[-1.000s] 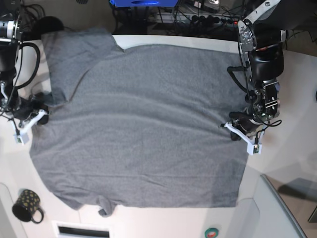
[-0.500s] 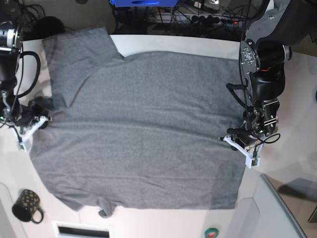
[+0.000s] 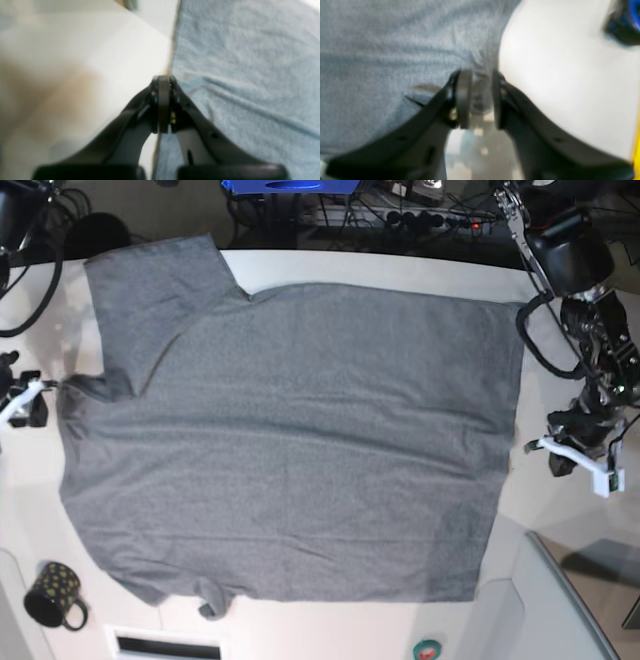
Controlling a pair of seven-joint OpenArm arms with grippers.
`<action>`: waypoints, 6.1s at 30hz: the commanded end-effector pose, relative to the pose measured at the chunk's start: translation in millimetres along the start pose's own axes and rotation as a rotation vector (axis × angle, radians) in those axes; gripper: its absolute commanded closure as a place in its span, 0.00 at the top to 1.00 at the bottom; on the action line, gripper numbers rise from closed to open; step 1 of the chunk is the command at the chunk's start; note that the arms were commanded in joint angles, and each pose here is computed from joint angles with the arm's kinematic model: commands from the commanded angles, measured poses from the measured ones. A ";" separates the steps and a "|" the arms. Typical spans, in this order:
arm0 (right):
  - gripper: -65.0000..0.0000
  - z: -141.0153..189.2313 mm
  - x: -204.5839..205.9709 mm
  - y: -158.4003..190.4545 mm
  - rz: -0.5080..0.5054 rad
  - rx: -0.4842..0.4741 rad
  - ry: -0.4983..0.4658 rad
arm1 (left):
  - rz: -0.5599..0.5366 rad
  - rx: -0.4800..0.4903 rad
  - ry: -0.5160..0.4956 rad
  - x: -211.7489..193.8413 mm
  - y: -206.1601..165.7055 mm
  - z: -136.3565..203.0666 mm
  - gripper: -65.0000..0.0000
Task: Layout the t-shirt on the table in an organized manner, then fold the t-shirt properly
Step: 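Move the left gripper down the shirt's side edge, smoothing it, then return both grippers to the shirt's collar-side corners and grasp them, then hold the collar-side corners with both grippers and tug them apart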
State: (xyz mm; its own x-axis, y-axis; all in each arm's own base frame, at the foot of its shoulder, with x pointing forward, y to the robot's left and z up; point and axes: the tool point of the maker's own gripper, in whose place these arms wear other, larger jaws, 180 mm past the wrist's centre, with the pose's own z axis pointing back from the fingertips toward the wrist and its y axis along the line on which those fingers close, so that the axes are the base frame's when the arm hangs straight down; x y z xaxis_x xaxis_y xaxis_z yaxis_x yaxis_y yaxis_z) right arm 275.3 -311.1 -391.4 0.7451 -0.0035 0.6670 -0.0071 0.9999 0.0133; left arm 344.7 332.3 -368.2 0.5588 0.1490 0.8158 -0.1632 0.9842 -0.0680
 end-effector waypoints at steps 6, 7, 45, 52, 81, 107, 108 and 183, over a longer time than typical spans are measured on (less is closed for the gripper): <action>0.73 36.6 -65.6 -3.7 0.016 -0.004 0.110 | 0.010 0.021 0.077 -59.9 29.3 54.4 0.54; 0.79 37.9 -76.9 -1.7 -0.002 -0.003 0.143 | 0.024 0.026 0.092 -70.1 33.5 62.4 0.65; 0.71 29.5 -219.0 103.2 -0.177 0.244 0.493 | 0.122 0.069 0.137 -136.0 60.0 109.2 0.82; 0.42 27.9 -216.1 102.5 -0.174 0.244 0.487 | 0.137 0.075 0.153 -143.9 62.5 109.4 0.82; 0.01 25.2 -211.4 101.3 -0.172 0.242 0.477 | 0.227 -0.054 0.285 -198.7 -0.2 71.3 0.76; 0.72 15.7 -172.9 59.7 -0.164 0.159 0.388 | 0.215 -0.079 0.300 -201.9 -9.3 68.9 0.00; 0.72 15.1 -175.0 60.4 -0.169 0.161 0.394 | 0.215 -0.079 0.300 -201.9 -9.3 68.9 0.00; 0.01 53.8 -137.8 91.8 0.091 0.170 0.355 | 0.108 -0.132 0.172 -149.2 -29.8 87.6 0.00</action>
State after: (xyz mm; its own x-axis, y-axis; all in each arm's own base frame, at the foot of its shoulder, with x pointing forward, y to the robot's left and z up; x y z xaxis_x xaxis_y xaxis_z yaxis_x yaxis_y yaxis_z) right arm 129.9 -215.6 -447.8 0.9309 0.1118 0.3478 -0.1638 0.9787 0.1237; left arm 187.7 270.2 -447.4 0.7041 0.2604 0.6607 -0.1402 0.9630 -0.2301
